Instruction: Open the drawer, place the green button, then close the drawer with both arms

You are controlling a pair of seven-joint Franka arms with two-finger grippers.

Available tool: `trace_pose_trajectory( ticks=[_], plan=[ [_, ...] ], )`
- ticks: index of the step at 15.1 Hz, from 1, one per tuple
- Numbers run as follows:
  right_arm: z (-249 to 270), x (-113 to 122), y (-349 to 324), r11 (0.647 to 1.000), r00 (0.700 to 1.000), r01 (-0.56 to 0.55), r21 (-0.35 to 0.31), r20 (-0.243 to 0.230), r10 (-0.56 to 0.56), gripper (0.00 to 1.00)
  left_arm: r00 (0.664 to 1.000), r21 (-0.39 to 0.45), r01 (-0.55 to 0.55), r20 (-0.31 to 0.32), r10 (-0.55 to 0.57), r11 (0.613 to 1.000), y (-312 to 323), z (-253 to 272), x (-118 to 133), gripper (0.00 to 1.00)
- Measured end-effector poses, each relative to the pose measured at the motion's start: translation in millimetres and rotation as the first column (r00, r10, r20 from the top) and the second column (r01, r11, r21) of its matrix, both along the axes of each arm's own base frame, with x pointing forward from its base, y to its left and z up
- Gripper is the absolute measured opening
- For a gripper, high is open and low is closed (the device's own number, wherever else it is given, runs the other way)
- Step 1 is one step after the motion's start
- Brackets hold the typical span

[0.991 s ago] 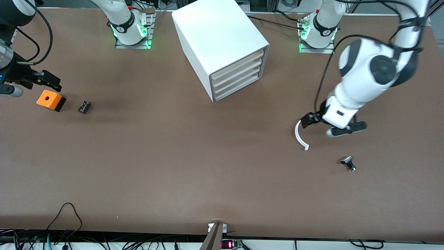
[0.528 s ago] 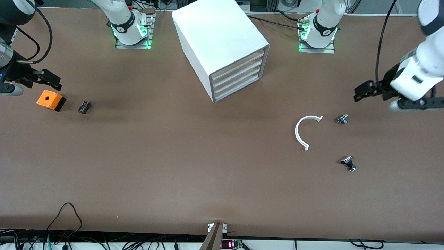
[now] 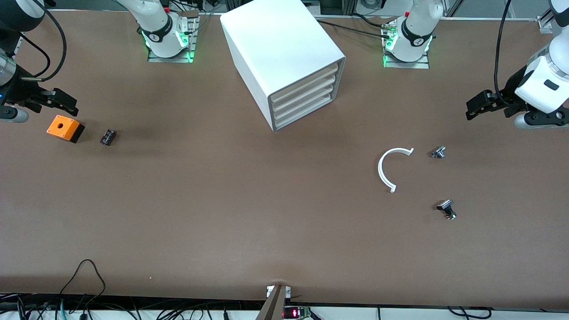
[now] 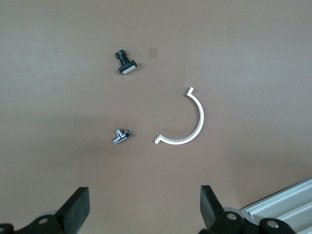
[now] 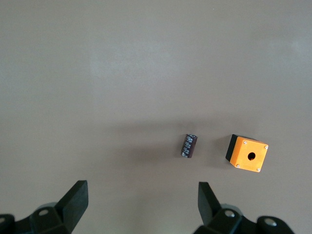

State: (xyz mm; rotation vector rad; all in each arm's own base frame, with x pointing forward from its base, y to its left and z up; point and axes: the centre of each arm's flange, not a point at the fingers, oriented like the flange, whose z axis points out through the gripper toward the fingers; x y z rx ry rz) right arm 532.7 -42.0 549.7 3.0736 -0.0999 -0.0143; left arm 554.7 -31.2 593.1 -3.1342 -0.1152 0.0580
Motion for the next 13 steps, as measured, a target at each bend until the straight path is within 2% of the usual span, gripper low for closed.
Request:
trace_pose_trajectory(
  ticks=[6, 13],
  plan=[
    [1, 0, 0, 1.000, 1.000, 0.000, 0.000, 0.003, 0.000, 1.00, 1.000, -0.002, 0.019, -0.004, -0.019, 1.000, 9, -2, 1, 1.00],
    [13, 9, 0, 1.000, 1.000, -0.001, -0.004, 0.027, 0.001, 1.00, 1.000, -0.002, 0.023, -0.006, -0.023, 1.000, 8, -2, 1, 1.00]
  ],
)
